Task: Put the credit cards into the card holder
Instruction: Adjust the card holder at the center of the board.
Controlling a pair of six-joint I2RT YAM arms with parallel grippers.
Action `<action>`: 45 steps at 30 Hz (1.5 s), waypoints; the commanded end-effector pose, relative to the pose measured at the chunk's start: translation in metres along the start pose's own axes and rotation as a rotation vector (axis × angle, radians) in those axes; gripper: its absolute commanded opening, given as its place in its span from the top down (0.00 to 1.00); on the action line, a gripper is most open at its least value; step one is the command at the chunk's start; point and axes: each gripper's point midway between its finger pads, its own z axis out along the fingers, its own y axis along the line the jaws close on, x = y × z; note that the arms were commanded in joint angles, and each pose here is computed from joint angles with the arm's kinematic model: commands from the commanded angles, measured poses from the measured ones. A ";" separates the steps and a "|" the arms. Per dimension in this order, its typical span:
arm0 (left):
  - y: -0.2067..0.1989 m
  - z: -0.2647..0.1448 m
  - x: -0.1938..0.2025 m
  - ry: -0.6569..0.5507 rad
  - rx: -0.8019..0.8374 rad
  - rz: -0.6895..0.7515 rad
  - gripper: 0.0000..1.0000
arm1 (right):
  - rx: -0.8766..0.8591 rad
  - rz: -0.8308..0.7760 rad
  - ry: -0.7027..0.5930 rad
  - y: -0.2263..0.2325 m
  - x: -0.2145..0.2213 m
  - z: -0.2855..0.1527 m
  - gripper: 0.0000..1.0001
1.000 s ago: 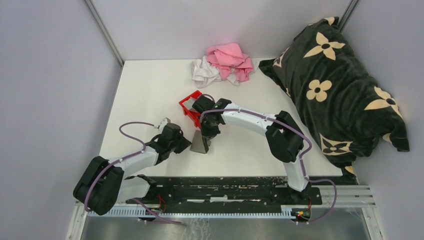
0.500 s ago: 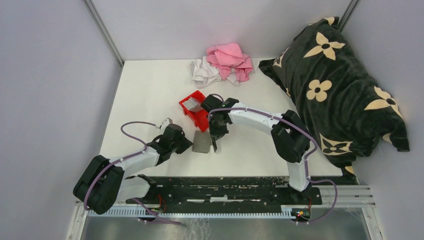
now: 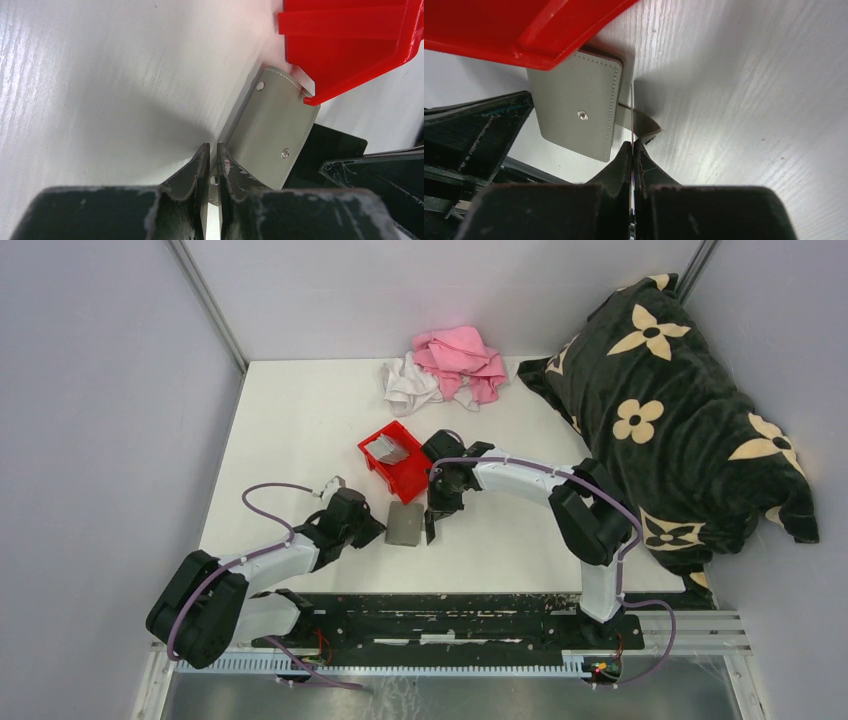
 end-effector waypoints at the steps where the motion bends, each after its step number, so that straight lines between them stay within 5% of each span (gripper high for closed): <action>1: 0.021 0.001 0.009 0.015 -0.062 0.038 0.83 | -0.137 0.022 -0.097 0.028 -0.022 -0.019 0.99; 45: 0.032 0.002 0.016 0.045 -0.102 0.065 0.86 | -0.417 0.085 -0.124 0.059 -0.030 -0.028 0.99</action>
